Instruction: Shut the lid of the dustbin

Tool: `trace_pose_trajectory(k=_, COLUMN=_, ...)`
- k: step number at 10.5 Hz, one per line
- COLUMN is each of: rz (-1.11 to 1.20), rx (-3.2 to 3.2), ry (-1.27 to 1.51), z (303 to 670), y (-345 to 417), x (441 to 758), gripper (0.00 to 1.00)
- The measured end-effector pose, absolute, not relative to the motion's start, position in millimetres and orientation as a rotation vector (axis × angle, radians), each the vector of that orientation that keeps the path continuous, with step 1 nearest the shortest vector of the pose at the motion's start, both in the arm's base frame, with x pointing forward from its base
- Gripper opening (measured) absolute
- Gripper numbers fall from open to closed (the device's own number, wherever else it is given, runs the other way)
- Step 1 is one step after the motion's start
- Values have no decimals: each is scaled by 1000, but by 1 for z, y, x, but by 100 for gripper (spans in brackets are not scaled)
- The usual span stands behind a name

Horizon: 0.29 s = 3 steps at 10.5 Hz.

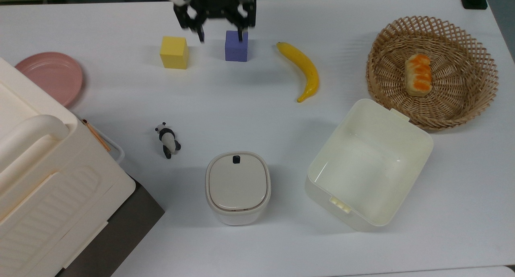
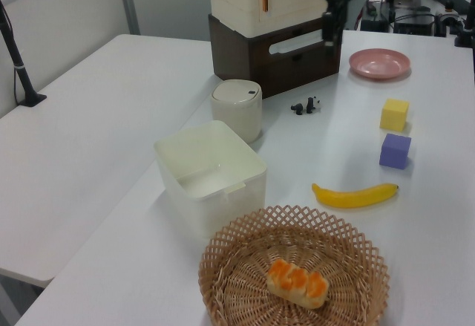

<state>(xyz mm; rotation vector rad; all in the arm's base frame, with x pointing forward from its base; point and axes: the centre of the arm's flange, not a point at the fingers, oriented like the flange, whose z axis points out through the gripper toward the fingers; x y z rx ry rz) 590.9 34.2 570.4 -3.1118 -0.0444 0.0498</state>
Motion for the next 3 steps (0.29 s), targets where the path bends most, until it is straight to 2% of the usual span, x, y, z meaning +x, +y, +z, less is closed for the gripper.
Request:
trace_pose_trajectory(k=1, rz=90, rx=-3124, ry=-48, z=574, y=31, x=581, gripper=96)
trace_pose_trajectory(k=3, rz=125, rx=-3136, ry=-45, z=570, y=28, x=577, gripper=100)
